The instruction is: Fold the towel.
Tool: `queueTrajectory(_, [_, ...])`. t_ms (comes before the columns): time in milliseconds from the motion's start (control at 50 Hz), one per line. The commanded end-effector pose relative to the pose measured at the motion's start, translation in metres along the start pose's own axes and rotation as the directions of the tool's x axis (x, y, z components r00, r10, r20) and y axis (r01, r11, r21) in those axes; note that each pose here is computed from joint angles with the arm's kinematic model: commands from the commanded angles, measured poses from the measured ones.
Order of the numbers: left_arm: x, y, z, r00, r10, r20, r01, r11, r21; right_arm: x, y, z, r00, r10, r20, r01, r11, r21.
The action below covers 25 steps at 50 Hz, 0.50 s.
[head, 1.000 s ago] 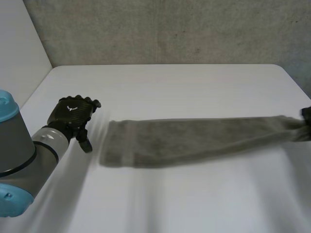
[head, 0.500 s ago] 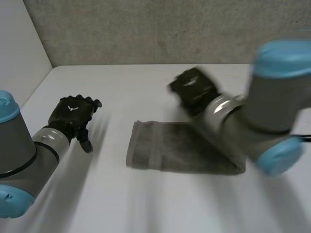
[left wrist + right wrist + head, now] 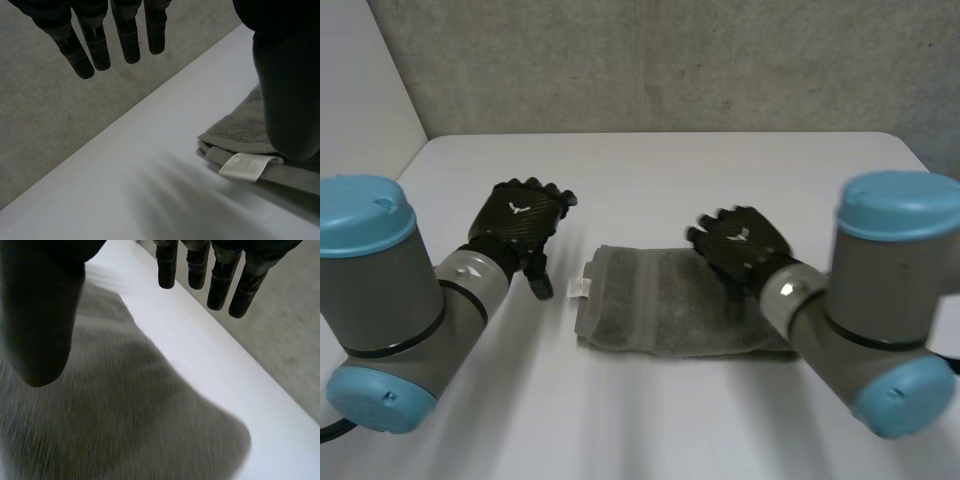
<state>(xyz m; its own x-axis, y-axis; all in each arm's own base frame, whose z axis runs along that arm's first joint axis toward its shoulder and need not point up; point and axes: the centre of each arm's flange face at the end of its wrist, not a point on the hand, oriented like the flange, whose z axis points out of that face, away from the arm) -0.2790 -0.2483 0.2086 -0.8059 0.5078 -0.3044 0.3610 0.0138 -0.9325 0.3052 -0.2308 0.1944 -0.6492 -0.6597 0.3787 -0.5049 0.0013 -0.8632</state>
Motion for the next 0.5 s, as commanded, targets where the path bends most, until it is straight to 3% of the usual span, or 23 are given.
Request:
queueTrajectory(20, [0.012,0.004,0.002,0.999,0.006,-0.033,-0.006,1.000,-0.009,0.020,0.056,-0.021,0.996,0.023,-0.081,-0.032,0.993,-0.114])
queueTrajectory(100, [0.016,0.007,0.002,0.999,0.007,-0.043,-0.007,1.000,-0.019,0.021,0.082,-0.024,0.995,-0.029,-0.094,0.013,0.985,-0.173])
queueTrajectory(240, [0.016,0.009,0.002,0.999,0.007,-0.043,-0.008,1.000,-0.024,0.039,0.092,-0.023,0.979,-0.119,-0.162,0.081,0.971,-0.227])
queueTrajectory(400, [0.014,0.002,0.000,0.999,0.007,-0.033,-0.007,1.000,-0.006,0.065,0.042,-0.016,0.935,-0.209,-0.288,0.187,0.977,-0.103])
queueTrajectory(440, [0.013,-0.002,0.000,1.000,0.006,-0.029,-0.006,1.000,0.009,0.037,0.010,-0.014,0.943,-0.235,-0.234,0.242,0.970,0.002])
queueTrajectory(500, [0.011,-0.008,0.000,1.000,0.006,-0.022,-0.005,1.000,0.024,0.021,-0.004,-0.013,0.948,-0.249,-0.200,0.264,0.963,0.053])
